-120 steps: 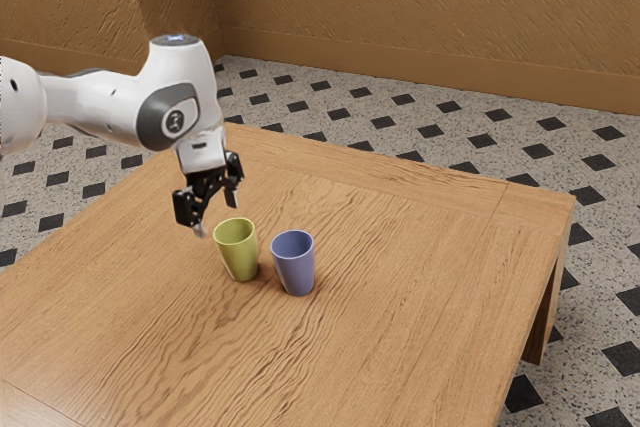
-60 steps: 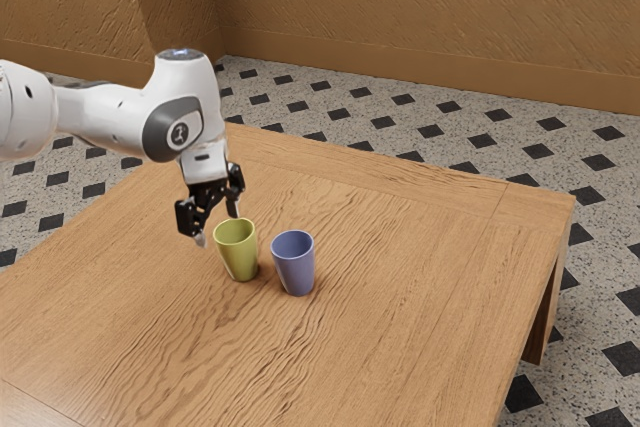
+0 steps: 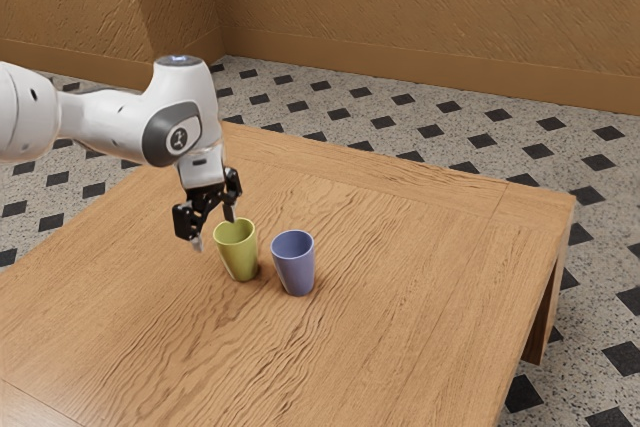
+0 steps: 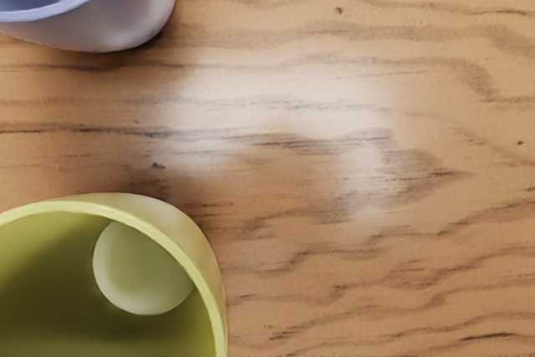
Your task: Place the left cup onto the right cup
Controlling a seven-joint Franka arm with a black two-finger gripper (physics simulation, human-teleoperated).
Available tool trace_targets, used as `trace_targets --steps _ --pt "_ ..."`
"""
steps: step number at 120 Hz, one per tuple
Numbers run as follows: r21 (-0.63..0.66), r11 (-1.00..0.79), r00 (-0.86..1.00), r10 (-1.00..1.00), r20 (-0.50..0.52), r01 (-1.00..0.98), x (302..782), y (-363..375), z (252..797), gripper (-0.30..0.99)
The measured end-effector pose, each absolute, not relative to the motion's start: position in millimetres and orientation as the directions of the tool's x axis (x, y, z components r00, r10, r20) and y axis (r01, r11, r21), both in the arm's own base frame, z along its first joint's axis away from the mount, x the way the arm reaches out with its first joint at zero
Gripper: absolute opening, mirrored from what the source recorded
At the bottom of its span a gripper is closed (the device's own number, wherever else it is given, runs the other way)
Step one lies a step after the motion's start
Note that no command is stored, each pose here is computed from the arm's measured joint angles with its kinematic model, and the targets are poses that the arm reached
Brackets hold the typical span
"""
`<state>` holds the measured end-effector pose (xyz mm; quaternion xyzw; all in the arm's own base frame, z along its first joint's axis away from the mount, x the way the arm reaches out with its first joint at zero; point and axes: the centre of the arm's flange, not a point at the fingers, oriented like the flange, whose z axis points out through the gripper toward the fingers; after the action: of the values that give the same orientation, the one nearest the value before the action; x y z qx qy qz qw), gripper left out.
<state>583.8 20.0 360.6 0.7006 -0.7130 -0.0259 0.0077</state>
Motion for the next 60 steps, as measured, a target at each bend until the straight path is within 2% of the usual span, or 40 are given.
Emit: trace_targets --steps 60 --pt "0.053 0.024 -0.025 -0.999 -0.027 -0.998 584.9 19.3 347.7 0.69"
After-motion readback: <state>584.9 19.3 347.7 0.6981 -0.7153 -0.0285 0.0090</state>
